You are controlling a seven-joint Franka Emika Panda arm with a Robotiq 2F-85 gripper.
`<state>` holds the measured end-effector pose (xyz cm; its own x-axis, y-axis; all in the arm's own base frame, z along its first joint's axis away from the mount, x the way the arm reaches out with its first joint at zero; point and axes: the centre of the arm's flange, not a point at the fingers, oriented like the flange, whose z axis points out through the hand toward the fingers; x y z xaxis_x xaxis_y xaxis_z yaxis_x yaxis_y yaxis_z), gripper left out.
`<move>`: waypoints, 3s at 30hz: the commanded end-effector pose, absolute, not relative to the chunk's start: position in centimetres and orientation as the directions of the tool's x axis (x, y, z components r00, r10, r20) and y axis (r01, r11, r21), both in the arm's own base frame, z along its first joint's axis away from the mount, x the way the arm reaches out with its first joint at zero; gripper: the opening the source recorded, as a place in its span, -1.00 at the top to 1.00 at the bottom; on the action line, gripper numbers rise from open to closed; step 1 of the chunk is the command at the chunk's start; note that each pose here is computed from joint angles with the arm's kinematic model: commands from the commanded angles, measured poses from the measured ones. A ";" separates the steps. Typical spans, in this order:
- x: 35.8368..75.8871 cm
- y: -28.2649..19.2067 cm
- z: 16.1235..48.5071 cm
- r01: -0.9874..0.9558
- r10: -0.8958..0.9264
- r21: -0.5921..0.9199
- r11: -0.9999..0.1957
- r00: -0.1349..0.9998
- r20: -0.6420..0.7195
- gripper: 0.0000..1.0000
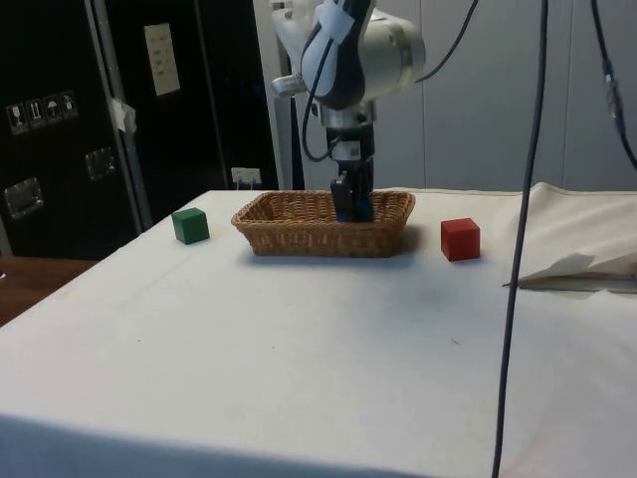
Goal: Pick up exactly two blocks and place them into the basket.
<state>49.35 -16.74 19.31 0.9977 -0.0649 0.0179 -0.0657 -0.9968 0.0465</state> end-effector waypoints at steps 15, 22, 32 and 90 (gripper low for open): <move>49.4 -16.7 19.4 -0.065 -0.064 0.032 -0.997 0.997 0.031 -1.00; 49.6 -17.0 20.3 -0.064 -0.063 0.034 -0.997 0.997 0.033 -1.00; 50.4 -17.5 23.3 -0.055 -0.054 0.020 -0.998 0.997 0.051 -1.00; 63.9 -14.5 29.8 0.025 0.034 0.151 -0.988 0.998 0.057 -1.00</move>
